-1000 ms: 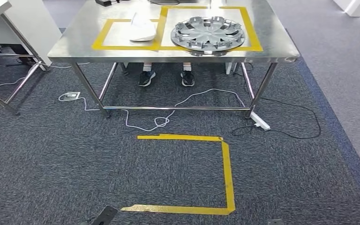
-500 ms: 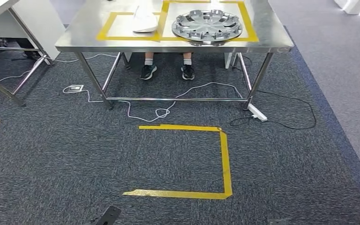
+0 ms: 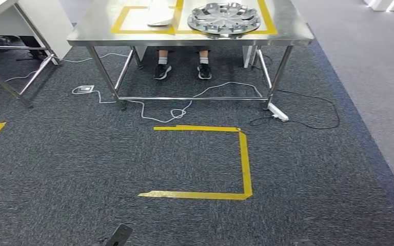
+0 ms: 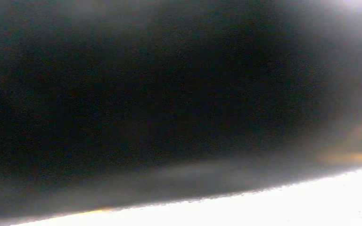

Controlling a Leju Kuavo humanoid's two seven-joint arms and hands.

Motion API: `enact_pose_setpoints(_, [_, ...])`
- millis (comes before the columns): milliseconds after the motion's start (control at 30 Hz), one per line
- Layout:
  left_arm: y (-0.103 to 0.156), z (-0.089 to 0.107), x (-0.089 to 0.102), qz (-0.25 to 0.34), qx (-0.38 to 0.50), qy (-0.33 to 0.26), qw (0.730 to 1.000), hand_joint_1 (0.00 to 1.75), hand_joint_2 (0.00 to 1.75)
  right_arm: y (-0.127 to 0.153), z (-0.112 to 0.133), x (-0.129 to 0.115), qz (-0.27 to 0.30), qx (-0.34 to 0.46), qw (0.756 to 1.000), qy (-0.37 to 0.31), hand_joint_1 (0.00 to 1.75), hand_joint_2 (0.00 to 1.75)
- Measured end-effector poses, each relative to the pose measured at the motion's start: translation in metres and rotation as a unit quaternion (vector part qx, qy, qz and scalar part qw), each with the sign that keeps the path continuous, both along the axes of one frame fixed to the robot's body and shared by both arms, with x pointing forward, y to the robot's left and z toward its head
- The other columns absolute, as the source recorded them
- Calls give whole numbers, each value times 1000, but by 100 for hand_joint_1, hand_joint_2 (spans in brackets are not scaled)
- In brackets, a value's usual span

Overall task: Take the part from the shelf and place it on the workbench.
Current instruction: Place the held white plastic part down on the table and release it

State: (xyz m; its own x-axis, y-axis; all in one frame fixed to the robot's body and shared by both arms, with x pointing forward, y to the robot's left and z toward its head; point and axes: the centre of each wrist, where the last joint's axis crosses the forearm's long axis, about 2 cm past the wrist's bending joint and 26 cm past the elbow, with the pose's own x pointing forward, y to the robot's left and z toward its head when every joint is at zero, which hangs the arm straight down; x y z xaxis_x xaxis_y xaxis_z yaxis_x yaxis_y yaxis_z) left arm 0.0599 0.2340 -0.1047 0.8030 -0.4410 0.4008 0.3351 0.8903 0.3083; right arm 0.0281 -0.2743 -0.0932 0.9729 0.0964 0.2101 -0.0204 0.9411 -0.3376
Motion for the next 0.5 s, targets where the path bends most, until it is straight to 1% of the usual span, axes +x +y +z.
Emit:
enact_pose_setpoints(367, [1,-1,-5,9,1,2,1000,0,0,2,-3,-5,-1,-5,1000,0,0,0])
enact_pose_setpoints(433, [0,0,-2,19,0,5,1000,0,0,3,-3,-4,4,-6,1000,-1,0,0])
enact_pose_setpoints(500, [-1,1,4,35,-3,11,999,0,0,3,-4,-2,13,-10,1000,-3,0,0])
